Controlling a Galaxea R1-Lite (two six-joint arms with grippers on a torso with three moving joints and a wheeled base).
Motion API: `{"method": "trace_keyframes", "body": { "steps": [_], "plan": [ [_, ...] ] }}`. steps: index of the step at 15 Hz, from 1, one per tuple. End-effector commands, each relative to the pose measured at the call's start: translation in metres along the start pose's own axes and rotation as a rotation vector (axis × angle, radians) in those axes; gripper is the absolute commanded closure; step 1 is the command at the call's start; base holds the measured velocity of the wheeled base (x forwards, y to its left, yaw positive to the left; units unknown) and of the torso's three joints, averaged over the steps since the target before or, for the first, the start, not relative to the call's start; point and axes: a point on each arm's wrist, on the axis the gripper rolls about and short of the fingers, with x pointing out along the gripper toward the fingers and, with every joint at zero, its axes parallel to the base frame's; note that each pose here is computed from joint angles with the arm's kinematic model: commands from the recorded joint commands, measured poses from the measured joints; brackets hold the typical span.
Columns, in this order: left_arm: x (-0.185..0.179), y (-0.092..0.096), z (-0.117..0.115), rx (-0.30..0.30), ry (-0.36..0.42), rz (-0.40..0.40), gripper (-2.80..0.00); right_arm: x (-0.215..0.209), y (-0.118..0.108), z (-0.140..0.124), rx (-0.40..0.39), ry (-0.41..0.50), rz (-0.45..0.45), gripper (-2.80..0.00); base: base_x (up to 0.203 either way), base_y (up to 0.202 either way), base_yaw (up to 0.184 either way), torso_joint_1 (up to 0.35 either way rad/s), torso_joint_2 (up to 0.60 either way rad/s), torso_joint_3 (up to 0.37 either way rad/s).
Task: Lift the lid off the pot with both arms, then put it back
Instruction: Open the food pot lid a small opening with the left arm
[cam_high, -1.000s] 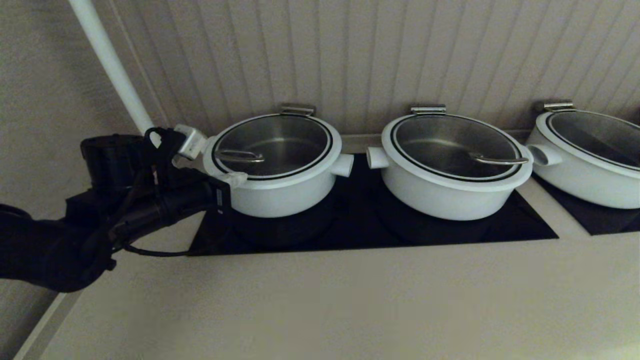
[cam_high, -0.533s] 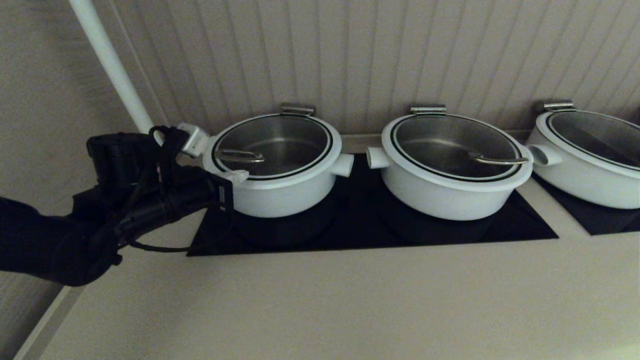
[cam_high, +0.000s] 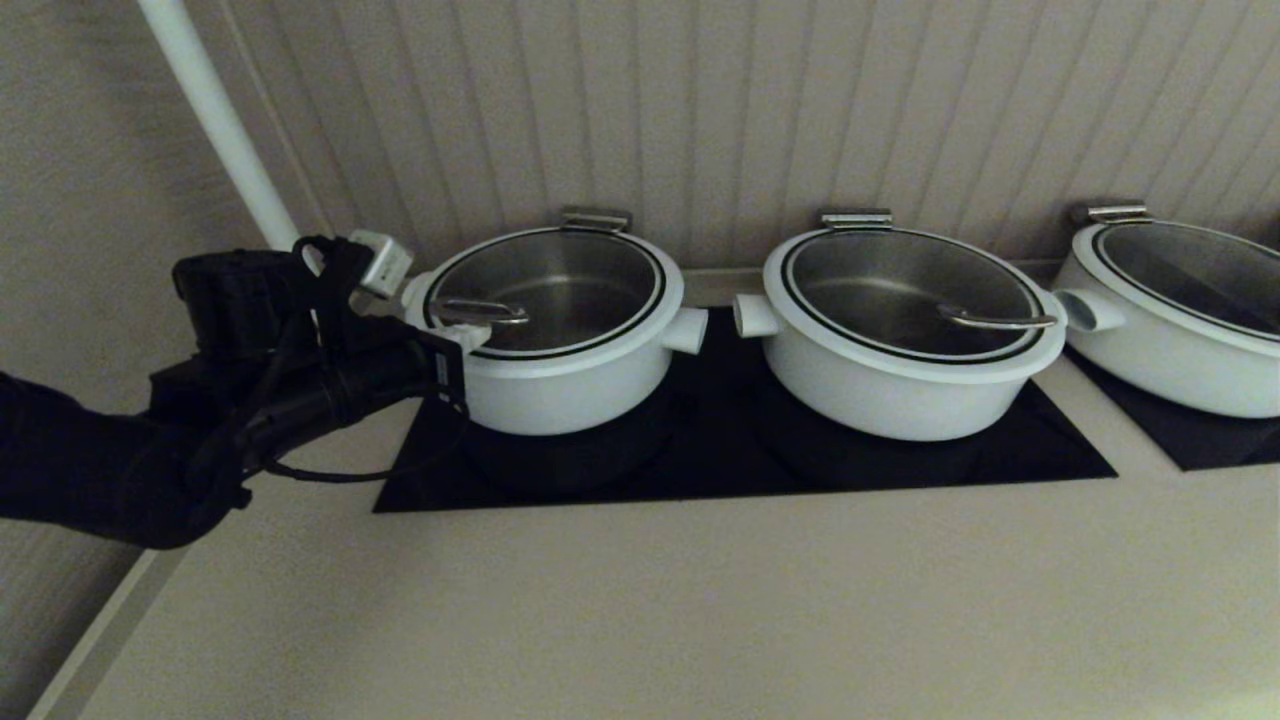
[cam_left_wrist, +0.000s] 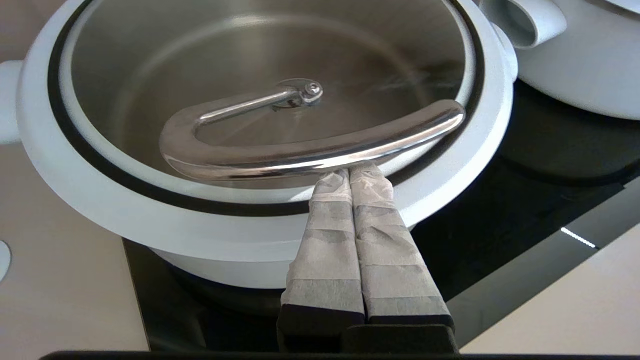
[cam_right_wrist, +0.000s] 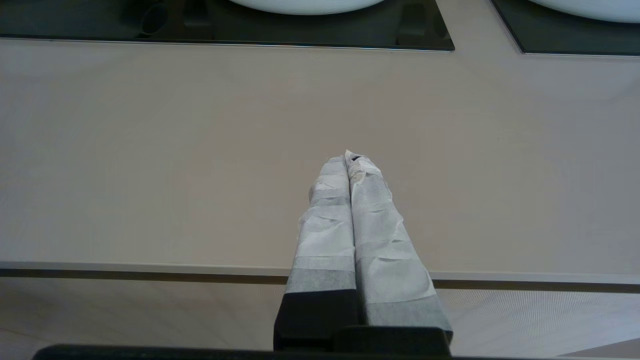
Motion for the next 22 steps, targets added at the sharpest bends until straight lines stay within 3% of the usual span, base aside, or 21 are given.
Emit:
{"method": "trace_keyframes", "body": {
  "steps": [1,3,7,22],
  "plan": [
    [0.001,0.003,0.0,0.0,-0.004,0.007,0.0,0.0,0.0,0.0,-0.001,0.002,0.001,0.0,0.0,0.0,0.0,0.0,0.0,0.0],
    [0.0,0.007,-0.001,-0.002,-0.005,0.019,0.0,0.0,0.0,0.0,-0.001,0.002,0.001,0.0,0.0,0.0,0.0,0.0,0.0,0.0],
    [0.008,0.015,-0.002,0.026,-0.1,0.041,0.0,0.0,0.0,0.0,-0.001,0.002,0.001,0.0,0.0,0.0,0.0,0.0,0.0,0.0],
    [0.005,0.014,0.005,0.033,-0.122,0.046,0.0,0.0,0.0,0.0,-0.001,0.002,0.001,0.0,0.0,0.0,0.0,0.0,0.0,0.0]
  ]
}}
